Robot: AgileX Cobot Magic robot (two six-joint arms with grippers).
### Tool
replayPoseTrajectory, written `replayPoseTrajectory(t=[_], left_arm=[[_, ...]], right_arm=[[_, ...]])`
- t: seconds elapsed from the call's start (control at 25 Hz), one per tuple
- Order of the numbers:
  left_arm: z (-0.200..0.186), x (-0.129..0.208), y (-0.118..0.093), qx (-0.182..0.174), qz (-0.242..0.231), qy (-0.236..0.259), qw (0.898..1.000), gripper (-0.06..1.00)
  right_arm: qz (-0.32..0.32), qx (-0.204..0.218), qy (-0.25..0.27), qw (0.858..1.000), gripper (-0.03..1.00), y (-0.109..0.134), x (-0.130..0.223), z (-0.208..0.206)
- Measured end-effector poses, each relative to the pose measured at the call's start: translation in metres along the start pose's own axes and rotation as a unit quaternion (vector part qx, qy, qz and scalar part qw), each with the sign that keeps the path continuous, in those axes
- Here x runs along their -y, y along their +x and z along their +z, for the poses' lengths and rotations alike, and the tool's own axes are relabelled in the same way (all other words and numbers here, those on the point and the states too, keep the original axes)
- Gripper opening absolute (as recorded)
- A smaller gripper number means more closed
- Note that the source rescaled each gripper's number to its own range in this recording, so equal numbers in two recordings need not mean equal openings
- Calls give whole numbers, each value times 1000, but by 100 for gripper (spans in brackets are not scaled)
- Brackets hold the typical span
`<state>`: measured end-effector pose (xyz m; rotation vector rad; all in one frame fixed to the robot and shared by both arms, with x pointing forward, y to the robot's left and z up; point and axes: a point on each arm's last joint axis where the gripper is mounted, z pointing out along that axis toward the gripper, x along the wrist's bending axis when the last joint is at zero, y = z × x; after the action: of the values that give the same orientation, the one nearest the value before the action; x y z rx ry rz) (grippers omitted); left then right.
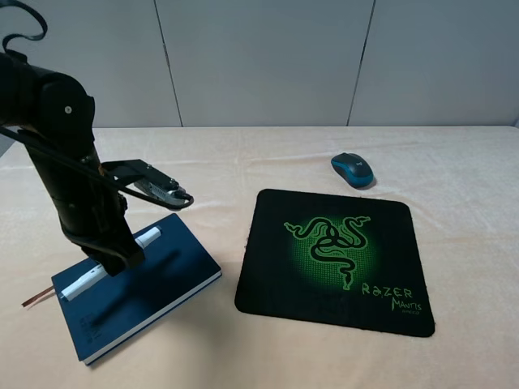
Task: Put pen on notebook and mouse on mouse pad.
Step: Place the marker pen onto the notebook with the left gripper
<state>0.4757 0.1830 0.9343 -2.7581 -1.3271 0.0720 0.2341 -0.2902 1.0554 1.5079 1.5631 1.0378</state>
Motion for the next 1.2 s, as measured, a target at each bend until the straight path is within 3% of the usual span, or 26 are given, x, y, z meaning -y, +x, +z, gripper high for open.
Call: replayPoseTrajectory(t=[0.76,0.84,0.88,0.96,1.12,1.2], left_arm=[[22,8,-2,-6,-13,-40,999,0],[22,8,-2,-6,-13,-40,999,4],[22,8,-2,-6,-13,-40,999,8],[22,8,-2,-6,-13,-40,999,26],[22,8,-2,-6,-14,-40,999,82],[22,8,-2,-6,-14,-40,999,92]], right_arm=[[0,0,0,1000,100,0,0,0],[0,0,0,1000,100,0,0,0],[0,0,0,1000,100,0,0,0],[0,0,0,1000,100,0,0,0],[0,0,0,1000,100,0,0,0],[0,0,0,1000,100,0,0,0]])
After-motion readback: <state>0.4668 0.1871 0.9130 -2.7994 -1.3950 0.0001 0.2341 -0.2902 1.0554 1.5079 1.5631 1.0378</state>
